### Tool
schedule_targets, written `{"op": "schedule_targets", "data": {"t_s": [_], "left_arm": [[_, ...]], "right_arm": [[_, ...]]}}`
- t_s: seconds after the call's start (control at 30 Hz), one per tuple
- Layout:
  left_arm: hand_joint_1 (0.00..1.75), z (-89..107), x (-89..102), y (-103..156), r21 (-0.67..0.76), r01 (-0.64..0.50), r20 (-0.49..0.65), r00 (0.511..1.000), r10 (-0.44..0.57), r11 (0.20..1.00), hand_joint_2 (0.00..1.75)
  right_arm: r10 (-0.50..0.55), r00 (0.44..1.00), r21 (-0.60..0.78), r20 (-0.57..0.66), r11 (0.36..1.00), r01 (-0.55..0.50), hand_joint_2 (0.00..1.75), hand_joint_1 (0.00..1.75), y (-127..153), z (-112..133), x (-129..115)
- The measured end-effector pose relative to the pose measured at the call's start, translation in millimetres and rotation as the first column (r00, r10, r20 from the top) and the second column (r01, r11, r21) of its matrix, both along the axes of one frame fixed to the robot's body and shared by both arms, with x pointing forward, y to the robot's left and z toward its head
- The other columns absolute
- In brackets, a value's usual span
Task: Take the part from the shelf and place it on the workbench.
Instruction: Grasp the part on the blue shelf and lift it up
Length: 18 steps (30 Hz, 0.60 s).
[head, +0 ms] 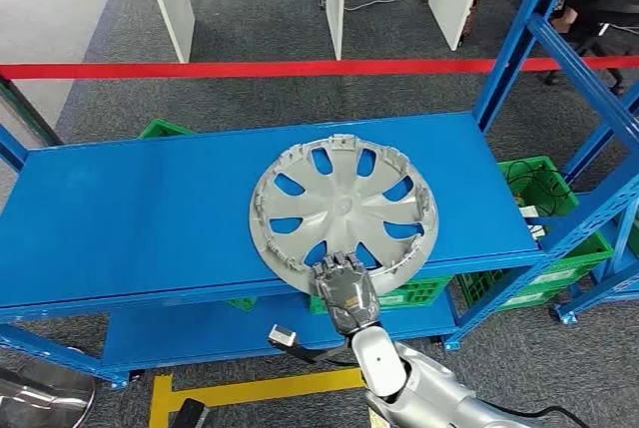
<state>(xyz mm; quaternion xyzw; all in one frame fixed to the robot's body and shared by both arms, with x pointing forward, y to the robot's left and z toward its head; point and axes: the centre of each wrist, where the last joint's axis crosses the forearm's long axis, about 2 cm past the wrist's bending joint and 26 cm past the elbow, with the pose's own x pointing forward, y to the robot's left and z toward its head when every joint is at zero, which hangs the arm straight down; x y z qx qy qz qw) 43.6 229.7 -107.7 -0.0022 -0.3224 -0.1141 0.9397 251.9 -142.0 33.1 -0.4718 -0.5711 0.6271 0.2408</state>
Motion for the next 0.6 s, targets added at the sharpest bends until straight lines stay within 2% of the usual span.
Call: {"op": "schedule_targets", "data": {"t_s": [0.47, 0.6], "left_arm": [[0.0, -0.3, -2.0, 0.2, -0.006, -0.019, 0.01, 1.0, 0.019, 1.0, 0.0], [0.0, -0.4, -3.0, 0.3, -0.008, -0.026, 0.013, 1.0, 0.026, 1.0, 0.0]], "right_arm": [[0.118, 0.986, 0.071, 0.117, 0.989, -0.127, 1.75, 1.75, 24.2, 26.3, -13.7], [0.133, 0.968, 0.118, 0.212, 0.98, -0.16, 1.75, 1.75, 29.9, 43.4, -9.4]]}}
